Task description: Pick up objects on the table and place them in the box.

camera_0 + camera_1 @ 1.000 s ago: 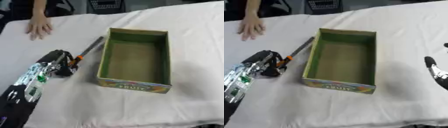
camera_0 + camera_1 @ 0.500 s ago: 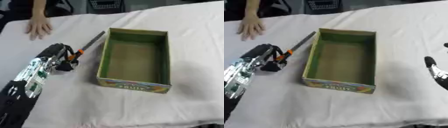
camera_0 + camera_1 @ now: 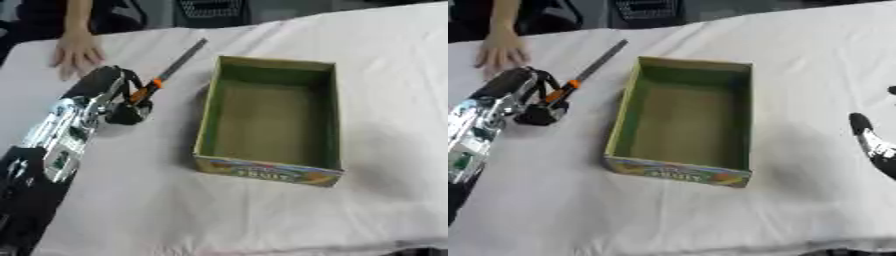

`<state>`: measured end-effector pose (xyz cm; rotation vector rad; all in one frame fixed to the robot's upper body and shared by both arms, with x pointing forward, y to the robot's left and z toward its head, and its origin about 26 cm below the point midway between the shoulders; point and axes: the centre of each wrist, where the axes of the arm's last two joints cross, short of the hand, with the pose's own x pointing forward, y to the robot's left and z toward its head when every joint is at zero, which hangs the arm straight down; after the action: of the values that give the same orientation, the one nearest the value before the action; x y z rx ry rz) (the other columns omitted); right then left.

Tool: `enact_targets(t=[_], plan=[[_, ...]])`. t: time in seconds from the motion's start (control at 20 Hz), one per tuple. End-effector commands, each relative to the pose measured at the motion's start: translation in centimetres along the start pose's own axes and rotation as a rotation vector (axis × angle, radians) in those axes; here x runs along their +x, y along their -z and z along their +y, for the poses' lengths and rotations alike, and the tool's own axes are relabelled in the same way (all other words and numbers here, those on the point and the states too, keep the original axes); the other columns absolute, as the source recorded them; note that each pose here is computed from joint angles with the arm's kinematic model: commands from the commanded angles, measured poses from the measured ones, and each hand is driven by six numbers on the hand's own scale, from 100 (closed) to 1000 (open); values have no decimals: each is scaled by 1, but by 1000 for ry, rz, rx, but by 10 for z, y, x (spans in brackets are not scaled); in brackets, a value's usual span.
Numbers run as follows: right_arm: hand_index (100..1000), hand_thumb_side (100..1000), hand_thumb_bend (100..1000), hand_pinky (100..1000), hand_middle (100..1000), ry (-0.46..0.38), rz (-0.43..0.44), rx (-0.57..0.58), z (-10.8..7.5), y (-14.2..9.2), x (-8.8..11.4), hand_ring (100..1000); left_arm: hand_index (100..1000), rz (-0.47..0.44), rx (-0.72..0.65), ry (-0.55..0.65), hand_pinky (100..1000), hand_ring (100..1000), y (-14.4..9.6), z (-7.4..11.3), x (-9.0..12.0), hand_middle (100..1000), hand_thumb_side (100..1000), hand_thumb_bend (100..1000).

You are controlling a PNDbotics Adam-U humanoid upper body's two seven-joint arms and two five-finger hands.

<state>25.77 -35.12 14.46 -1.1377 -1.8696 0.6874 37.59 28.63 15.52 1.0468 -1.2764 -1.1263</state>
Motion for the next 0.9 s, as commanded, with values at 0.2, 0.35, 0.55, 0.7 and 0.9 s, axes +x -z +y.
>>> enact_targets(t=[0.2, 0.35, 0.55, 0.7, 0.9], plan=[[753, 628, 502, 560, 701, -26, -20, -10, -9, 2, 2, 636, 255, -97, 99, 43, 100, 100, -9, 38, 19, 161, 216, 242], [753, 628, 502, 560, 701, -25, -20, -8, -9, 2, 2, 636, 255, -154, 109, 50, 100, 100, -13, 46, 32, 162, 217, 242], [753, 628, 502, 560, 701, -24, -21, -8, -9, 2, 2, 636, 254, -233, 115, 63, 100, 100, -16, 55, 52, 162, 216, 242], [753, 628, 501, 560, 701, -23, -22, -7, -8, 2, 2, 636, 254, -299, 105, 76, 100, 100, -17, 58, 68, 162, 217, 241], [753, 628, 501, 560, 701, -22, -24, -5, -8, 2, 2, 636, 255, -356, 82, 89, 100, 100, -16, 56, 83, 162, 220, 240]])
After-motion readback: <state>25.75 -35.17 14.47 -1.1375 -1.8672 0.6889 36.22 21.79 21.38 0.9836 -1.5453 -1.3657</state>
